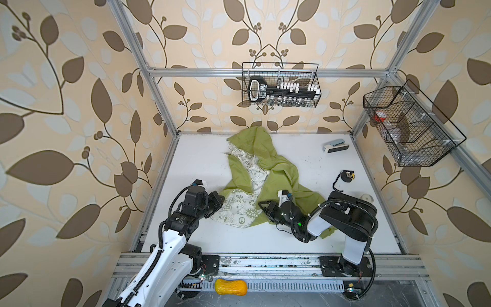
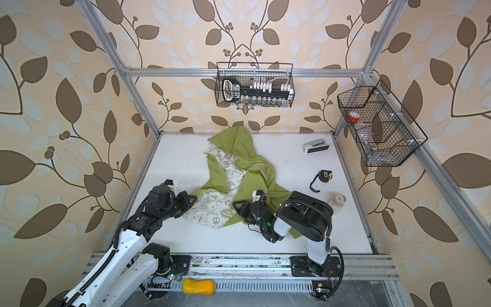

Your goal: Zip up the jacket

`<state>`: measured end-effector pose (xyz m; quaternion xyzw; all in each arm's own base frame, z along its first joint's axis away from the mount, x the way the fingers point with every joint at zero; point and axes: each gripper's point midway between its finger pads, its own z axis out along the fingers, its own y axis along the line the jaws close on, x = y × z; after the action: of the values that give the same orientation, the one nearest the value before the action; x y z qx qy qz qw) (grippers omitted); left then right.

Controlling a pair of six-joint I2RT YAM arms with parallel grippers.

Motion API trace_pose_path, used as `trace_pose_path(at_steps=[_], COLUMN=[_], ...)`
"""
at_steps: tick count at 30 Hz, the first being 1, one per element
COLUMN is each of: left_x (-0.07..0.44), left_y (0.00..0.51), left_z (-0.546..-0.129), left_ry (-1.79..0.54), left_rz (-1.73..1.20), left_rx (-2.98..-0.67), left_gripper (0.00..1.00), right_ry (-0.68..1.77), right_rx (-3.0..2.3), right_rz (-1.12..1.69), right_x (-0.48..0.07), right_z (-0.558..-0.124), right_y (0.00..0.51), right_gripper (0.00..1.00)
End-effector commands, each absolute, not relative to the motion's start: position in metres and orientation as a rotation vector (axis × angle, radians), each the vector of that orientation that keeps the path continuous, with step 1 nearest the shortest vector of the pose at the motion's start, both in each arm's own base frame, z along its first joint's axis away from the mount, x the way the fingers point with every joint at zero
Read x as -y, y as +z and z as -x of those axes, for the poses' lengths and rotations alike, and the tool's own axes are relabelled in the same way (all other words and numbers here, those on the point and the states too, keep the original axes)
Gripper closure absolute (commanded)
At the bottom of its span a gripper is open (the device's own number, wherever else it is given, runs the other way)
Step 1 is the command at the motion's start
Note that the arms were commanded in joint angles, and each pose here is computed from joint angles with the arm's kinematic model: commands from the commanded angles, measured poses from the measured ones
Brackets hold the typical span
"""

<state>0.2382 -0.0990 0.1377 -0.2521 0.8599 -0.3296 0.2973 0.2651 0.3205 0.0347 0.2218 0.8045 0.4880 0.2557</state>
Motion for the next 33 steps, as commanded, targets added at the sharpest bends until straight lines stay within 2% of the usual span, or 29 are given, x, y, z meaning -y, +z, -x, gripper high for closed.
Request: trace_pose_path(at_steps=[1, 9, 12, 21, 28, 33], left_x=[0.099, 0.099, 0.100, 0.099, 0.099, 0.098], left_y=[0.150, 0.150, 0.149, 0.150, 0.151, 0.151], left_z=[-0.241, -0.242, -0.242, -0.242, -0.241, -0.240], left_ry=[-0.890, -0.888, -0.888, -0.884, -0.882, -0.879], left_rz=[0.634, 0.635, 0.633, 0.630, 0.627, 0.625], left_rx=[-2.257, -2.257, -2.260, -2.261, -2.260, -2.259], left_gripper=[1.00, 1.00, 1.00, 1.00, 1.00, 1.00], right_ry=[1.265, 1.224, 1.266, 1.333, 1.344, 1.316], right_rx=[-2.189, -2.103, -2.070, -2.027, -2.058, -2.082], right_rz=[-0.685, -0.770, -0.753, -0.669, -0.653, -0.643], right_x=[-0.318, -0.314, -0.322, -0.338, -0.348, -0.349], right_z=[-0.271, -0.288, -0.291, -0.292, -0.295, -0.294], right_y=[0.025, 0.028, 0.033, 0.043, 0.034, 0.031], right_gripper=[0.52, 0.57, 0.60, 0.60, 0.67, 0.68])
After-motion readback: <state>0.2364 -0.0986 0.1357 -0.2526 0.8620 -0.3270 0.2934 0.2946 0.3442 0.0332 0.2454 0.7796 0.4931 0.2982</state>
